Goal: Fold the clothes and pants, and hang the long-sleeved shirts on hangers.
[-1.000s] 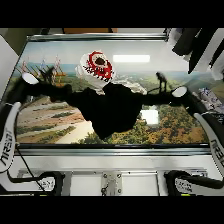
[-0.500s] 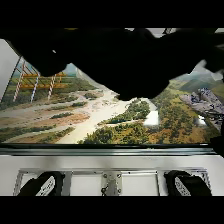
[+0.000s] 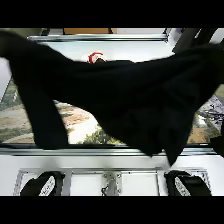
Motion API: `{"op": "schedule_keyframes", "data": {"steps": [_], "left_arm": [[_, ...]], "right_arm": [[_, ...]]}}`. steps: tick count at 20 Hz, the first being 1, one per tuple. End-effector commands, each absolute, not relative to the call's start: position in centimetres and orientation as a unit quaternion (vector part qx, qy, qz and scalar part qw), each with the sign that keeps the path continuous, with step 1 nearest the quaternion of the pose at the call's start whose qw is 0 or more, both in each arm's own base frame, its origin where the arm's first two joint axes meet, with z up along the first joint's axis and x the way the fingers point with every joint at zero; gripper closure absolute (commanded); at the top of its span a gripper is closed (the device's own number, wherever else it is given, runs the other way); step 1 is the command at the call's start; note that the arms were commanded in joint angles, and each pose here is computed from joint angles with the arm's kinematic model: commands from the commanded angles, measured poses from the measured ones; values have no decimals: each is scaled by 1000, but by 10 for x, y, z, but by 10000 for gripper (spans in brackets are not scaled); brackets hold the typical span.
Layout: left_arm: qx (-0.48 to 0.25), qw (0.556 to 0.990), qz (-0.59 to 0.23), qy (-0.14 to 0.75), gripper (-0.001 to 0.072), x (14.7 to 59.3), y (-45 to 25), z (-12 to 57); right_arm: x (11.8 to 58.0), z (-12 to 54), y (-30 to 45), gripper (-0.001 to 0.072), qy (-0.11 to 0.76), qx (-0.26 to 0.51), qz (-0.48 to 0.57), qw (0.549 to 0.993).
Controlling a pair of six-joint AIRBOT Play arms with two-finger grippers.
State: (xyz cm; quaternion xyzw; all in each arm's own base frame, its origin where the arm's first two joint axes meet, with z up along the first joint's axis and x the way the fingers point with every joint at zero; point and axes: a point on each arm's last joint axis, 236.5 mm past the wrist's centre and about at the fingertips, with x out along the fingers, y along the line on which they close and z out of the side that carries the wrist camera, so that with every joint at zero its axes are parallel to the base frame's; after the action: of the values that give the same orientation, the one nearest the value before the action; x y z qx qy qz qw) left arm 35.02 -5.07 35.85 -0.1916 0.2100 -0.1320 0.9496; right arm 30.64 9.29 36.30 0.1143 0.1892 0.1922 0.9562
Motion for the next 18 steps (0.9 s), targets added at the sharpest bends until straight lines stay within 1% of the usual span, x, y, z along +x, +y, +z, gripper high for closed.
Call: {"op": "schedule_keyframes", "data": {"steps": [1, 3, 4, 5, 6, 7, 8, 9, 11, 13, 14, 15, 16, 18], "left_arm": [[-239, 891, -117, 367, 687, 381, -53, 230], [-257, 851, -113, 445, 687, 392, -61, 159], [-264, 831, -109, 477, 687, 397, -66, 125], [-269, 815, -105, 502, 687, 400, -71, 97], [-278, 801, -101, 521, 571, 405, -75, 73], [-286, 790, -98, 533, 245, 409, -76, 58], [-297, 781, -99, 540, 110, 415, -77, 52], [-301, 778, -99, 542, 110, 420, -74, 52], [-294, 789, -92, 532, 110, 427, -61, 62], [-265, 799, -75, 535, 110, 420, -49, 60], [-249, 797, -65, 546, 110, 412, -45, 50], [-241, 790, -59, 561, 110, 401, -45, 37], [-243, 775, -57, 580, 110, 388, -49, 20], [-257, 742, -50, 617, 110, 361, -58, -17]], "right_arm": [[342, 267, 93, 696, 345, 139, 180, 911], [375, 209, 87, 694, 405, 146, 163, 887], [390, 185, 86, 679, 428, 154, 156, 877], [407, 165, 85, 578, 442, 163, 150, 869], [423, 148, 83, 324, 448, 175, 143, 865], [435, 140, 82, 168, 446, 189, 141, 863], [443, 138, 79, 180, 439, 200, 140, 865], [445, 142, 77, 179, 430, 206, 145, 867], [432, 150, 66, 180, 432, 179, 153, 871], [410, 147, 54, 180, 452, 146, 147, 868], [397, 139, 47, 180, 467, 132, 135, 864], [385, 128, 43, 180, 483, 124, 125, 858], [374, 115, 42, 181, 499, 136, 113, 849], [351, 82, 48, 181, 533, 184, 88, 821]]}}
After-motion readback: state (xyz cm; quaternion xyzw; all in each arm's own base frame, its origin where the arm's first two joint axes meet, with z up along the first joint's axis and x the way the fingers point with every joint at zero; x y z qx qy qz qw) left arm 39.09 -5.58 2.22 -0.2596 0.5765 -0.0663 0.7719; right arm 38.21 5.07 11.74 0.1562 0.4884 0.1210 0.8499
